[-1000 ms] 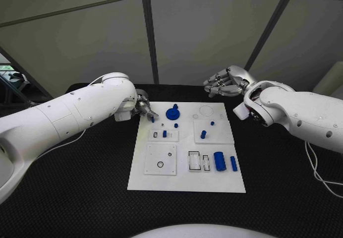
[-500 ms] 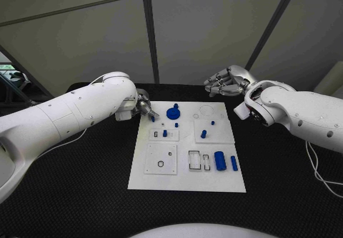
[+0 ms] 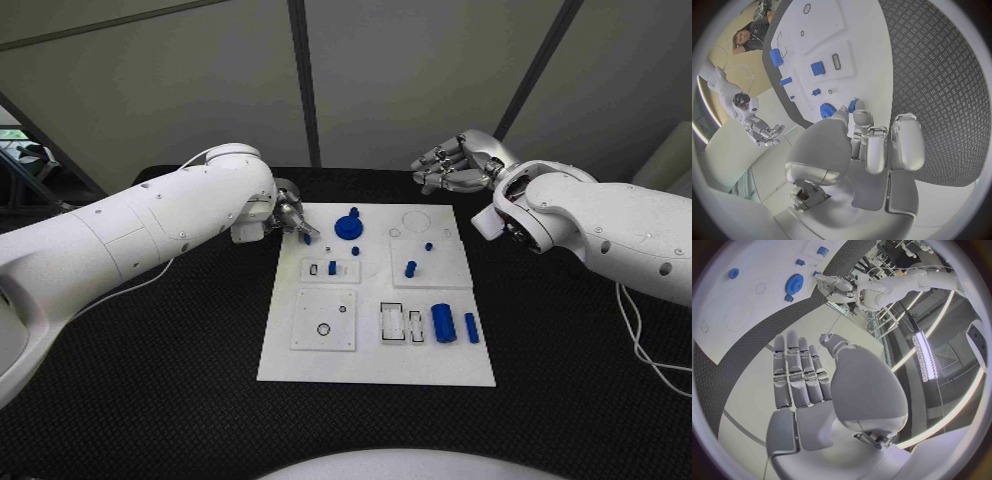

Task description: Assemble the parts on the task board

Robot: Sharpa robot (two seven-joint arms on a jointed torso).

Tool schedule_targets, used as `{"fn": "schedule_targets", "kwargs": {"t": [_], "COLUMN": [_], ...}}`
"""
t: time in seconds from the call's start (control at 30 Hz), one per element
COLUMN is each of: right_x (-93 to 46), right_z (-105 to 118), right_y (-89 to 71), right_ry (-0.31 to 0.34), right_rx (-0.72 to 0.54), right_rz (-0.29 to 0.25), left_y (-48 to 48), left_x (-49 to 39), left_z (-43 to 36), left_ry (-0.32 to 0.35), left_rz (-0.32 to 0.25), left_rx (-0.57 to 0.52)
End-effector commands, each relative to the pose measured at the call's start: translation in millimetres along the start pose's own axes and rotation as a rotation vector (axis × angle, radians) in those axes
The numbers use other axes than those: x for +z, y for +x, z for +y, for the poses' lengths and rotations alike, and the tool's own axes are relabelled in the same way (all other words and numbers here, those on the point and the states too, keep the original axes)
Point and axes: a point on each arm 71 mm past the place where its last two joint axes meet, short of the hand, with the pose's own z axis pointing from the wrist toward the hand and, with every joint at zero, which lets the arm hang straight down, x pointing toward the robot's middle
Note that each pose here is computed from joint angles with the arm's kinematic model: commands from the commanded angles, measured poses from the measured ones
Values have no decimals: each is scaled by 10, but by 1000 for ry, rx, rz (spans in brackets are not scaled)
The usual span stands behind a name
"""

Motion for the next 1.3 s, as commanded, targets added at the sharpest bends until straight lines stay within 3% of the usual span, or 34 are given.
{"fn": "schedule_targets", "kwargs": {"t": [0.03, 0.67, 1.07, 1.3], "right_x": [1, 5, 5, 6], "right_z": [18, 14, -25, -40], "right_y": [2, 1, -3, 0], "right_ry": [-8, -9, -2, 1], "right_rx": [-1, -1, -1, -2], "right_rz": [6, 7, 3, 1], "left_y": [1, 13, 78, 118], "left_x": [-6, -51, -289, -412], "left_z": [-7, 7, 71, 97], "left_ry": [4, 56, 117, 141], "left_rz": [11, 21, -1, -53], "left_rx": [3, -77, -108, -135]}}
